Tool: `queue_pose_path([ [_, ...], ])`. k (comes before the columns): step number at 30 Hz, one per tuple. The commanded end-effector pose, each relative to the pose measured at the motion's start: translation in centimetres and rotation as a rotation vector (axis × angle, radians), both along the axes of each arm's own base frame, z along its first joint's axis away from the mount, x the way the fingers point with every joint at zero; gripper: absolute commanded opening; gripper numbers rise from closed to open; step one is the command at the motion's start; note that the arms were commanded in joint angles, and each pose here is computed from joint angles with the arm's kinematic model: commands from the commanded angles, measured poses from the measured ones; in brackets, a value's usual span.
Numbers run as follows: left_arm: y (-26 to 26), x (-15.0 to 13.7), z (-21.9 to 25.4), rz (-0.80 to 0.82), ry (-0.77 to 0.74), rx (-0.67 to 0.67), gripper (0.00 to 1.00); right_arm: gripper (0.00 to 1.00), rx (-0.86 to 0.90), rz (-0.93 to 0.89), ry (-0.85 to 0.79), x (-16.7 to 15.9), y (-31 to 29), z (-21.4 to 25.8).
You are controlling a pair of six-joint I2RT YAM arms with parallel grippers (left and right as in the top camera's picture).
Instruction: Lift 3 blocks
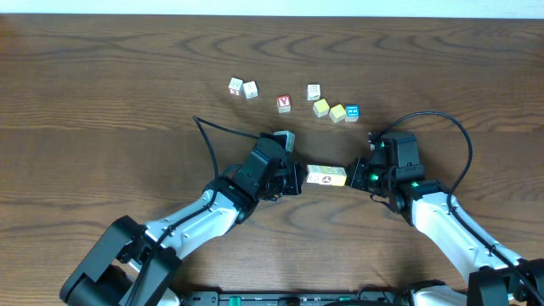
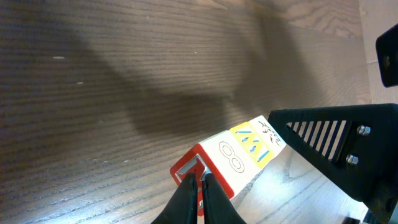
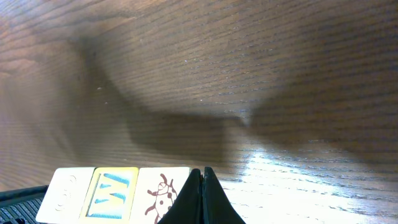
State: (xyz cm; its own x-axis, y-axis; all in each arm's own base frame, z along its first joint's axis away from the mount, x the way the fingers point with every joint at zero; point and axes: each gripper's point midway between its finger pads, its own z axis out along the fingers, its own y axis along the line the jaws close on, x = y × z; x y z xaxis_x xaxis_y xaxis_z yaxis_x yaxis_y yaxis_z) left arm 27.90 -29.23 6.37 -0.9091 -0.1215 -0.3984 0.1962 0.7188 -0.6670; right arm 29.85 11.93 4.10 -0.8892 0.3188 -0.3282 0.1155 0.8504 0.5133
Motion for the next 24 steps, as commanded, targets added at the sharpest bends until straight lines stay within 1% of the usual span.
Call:
queue_pose_path([
  [1,-1.7,-0.6,2.0,-0.066,-0.007,-0.073,0.07,0.01,0.148,0.091,0.0,-0.7,3.0,1.9],
  [12,-1.7,-0.7,2.0,-0.059,0.005,-0.08,0.07,0.01,0.168,0.105,-0.01,-0.6,3.3,2.4],
  [17,-1.7,-0.7,2.0,-0.056,0.008,-0.081,0.07,0.01,0.187,0.117,-0.034,-0.5,3.6,3.3],
  [24,-2.0,-0.8,2.4,-0.052,0.026,-0.112,0.07,0.01,0.19,0.119,-0.047,-0.5,3.6,3.8],
])
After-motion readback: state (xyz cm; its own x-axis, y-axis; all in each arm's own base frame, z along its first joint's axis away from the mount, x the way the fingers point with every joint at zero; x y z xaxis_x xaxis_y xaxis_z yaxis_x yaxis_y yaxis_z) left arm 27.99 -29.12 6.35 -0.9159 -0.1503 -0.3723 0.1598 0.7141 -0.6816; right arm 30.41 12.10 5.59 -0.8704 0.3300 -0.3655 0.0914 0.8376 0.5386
